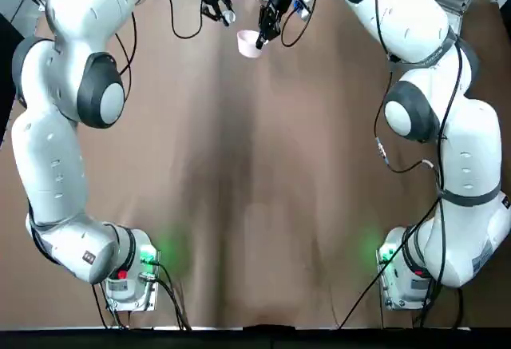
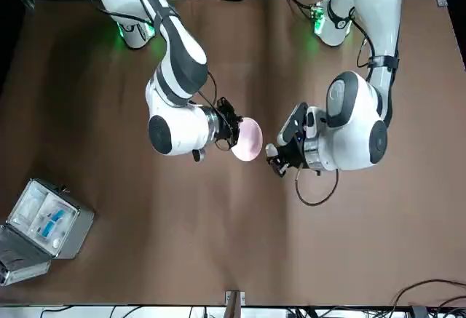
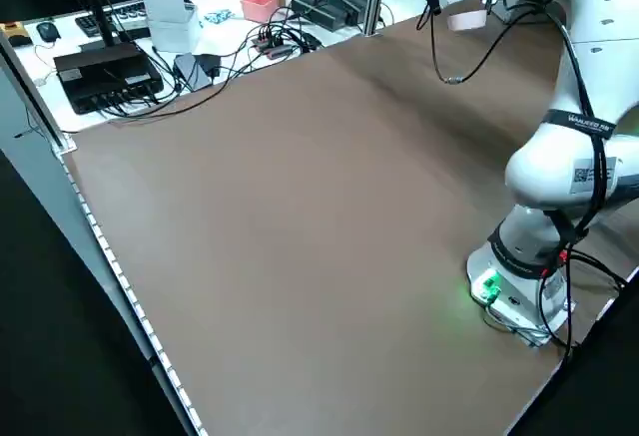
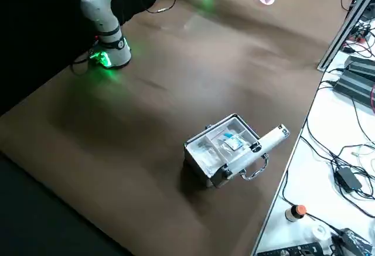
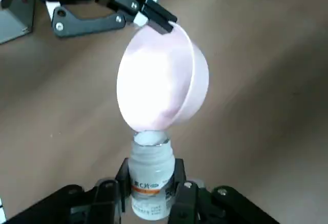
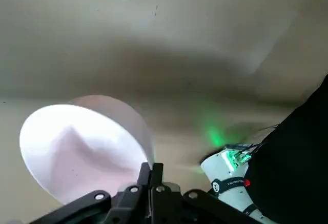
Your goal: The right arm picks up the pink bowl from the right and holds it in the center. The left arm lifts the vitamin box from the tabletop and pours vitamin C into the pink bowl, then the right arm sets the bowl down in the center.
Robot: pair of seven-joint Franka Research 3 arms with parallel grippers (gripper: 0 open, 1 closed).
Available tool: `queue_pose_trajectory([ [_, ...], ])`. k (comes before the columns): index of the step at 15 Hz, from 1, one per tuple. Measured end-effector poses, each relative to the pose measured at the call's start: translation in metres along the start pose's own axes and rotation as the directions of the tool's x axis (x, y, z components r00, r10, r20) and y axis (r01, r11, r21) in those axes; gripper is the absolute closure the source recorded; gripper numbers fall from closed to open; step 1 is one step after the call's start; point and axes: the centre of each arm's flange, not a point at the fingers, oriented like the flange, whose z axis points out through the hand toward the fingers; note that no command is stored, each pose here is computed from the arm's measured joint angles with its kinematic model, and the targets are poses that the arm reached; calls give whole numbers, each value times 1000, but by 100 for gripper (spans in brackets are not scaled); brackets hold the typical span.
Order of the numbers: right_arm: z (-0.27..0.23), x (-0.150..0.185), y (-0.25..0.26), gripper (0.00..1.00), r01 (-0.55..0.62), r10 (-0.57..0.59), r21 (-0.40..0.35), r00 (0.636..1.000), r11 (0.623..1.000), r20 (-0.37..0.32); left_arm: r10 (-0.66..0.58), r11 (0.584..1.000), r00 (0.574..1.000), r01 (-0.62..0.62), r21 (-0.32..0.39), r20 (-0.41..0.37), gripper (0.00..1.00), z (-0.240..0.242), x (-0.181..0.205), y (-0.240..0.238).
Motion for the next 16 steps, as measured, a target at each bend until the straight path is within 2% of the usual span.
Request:
queue_pose_trajectory([
  [7,0,0,0,98,6,-6,0,1000,1000,0,51,998,996,-53,17,72,65,14,37,-16],
  [14,0,0,0,98,14,-14,0,1000,1000,0,115,991,970,-127,45,214,65,17,72,-31],
  [16,0,0,0,98,14,-14,0,1000,1000,0,151,986,951,-165,29,270,65,20,81,-34],
])
